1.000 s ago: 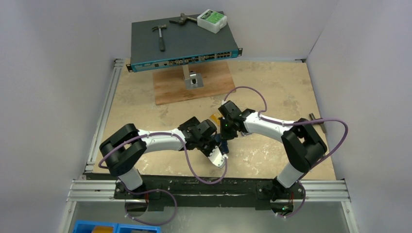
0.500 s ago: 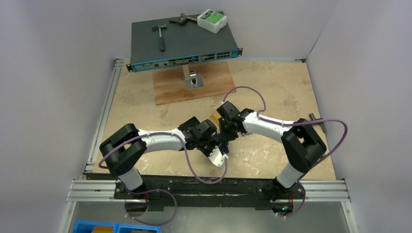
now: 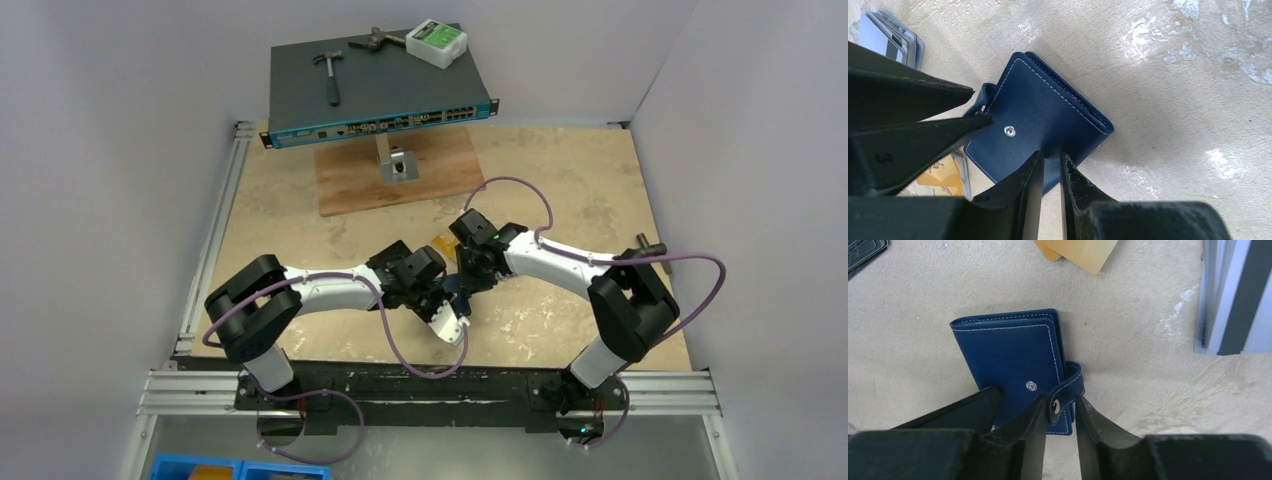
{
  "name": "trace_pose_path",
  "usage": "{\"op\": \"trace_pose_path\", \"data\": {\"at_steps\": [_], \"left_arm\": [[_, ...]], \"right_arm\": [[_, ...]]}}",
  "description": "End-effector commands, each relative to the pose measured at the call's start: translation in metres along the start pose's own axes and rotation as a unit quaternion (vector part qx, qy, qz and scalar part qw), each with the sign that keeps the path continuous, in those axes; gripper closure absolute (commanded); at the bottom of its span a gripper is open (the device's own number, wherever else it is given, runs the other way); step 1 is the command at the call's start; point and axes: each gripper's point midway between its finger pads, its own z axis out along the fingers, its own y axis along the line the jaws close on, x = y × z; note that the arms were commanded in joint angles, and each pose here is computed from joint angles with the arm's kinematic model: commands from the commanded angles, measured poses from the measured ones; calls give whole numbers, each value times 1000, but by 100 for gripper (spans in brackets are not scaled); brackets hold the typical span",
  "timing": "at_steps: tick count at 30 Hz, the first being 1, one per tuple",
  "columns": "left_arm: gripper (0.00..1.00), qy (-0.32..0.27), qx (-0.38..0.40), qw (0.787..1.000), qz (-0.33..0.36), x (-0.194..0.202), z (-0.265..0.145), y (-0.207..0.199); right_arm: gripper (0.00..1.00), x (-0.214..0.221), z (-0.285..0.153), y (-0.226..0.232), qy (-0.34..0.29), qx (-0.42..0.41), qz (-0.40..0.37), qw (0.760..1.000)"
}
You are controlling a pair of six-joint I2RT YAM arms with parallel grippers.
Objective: Put the credit cards into the card holder
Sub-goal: Close the card holder at the center of the board.
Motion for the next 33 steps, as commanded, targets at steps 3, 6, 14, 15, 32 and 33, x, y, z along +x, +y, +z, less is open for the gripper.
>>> {"op": "trace_pose_path", "data": {"at_steps": [3,6,14,15,32,33], "left_arm": [[82,-1,62,998,-33,6,7,-38],[82,-1,62,997,-34,6,6,-37],[83,-2,64,997,-36,5,6,-36],[83,-2,65,997,-37,5,6,-37],[83,-1,64,997,-39,4,5,-35],[83,0,63,997,-39,4,5,-35]], "right_arm": [[79,-21,-25,8,-44,-4,-8,999],[86,-22,-27,9,-47,-6,-9,999],[87,-19,-26,8,-38,1,-18,999],[87,-18,-26,7,-37,1,-19,999],[100,-15,-20,9,-26,2,-29,999],[100,-16,-20,9,-28,1,-28,999]]}}
